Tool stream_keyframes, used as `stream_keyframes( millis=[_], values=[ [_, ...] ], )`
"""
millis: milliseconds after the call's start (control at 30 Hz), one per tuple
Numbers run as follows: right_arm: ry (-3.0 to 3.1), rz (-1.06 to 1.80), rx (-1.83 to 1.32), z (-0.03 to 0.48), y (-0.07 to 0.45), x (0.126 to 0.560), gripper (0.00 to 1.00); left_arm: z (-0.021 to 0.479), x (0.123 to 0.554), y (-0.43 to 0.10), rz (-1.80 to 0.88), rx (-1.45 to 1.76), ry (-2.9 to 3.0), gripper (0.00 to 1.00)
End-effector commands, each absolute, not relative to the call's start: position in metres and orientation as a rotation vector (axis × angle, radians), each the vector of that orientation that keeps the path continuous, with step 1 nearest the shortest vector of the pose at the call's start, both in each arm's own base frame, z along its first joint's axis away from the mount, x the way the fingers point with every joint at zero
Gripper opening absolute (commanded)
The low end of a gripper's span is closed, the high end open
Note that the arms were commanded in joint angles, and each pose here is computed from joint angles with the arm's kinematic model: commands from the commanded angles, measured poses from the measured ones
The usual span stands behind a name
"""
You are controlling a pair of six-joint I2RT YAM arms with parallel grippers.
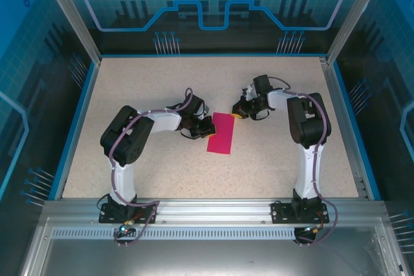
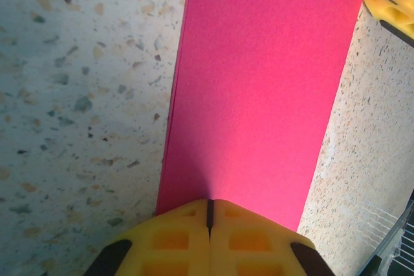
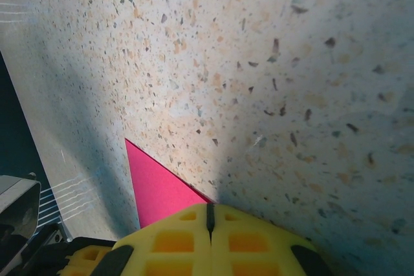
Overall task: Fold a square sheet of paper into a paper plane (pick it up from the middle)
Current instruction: Fold the square sheet of paper in half at the center of the table.
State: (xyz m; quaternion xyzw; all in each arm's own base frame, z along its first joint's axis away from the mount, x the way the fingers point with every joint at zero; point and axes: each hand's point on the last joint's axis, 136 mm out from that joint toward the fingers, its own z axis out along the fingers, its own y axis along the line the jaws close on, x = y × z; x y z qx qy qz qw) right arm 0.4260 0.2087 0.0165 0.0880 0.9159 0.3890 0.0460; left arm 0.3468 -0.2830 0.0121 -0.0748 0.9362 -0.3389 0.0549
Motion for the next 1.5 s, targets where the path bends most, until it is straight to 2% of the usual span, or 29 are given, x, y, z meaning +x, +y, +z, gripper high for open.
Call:
stream_keyframes(
  millis=[0,233,367,567,1000,1100,1300,1467],
  values=[
    [2.765,1.228,0.276,0.031,0.207,0.432,0.00,-0.044,0.303,-0.249,-0.760,-0.326,3.069,0.00],
    [2.820,1.152,0.294,0.014,0.203,0.427,0.00,-0.043,0.304,-0.249,-0.761,-0.322,3.068,0.00],
    [2.824,1.097,0.253,0.024,0.204,0.429,0.00,-0.044,0.303,-0.248,-0.760,-0.324,3.070,0.00],
    [2.761,1.186,0.238,0.038,0.212,0.438,0.00,-0.044,0.302,-0.248,-0.758,-0.322,3.072,0.00],
    [2.904,1.026,0.324,-0.012,0.197,0.419,0.00,-0.044,0.303,-0.248,-0.756,-0.324,3.071,0.00],
    [2.890,1.057,0.303,-0.003,0.201,0.419,0.00,-0.045,0.303,-0.247,-0.751,-0.332,3.071,0.00],
    [2.774,1.135,0.213,0.054,0.208,0.422,0.00,-0.044,0.304,-0.248,-0.754,-0.331,3.068,0.00],
    [2.740,1.173,0.171,0.075,0.216,0.398,0.00,-0.042,0.305,-0.249,-0.757,-0.329,3.064,0.00]
  ],
)
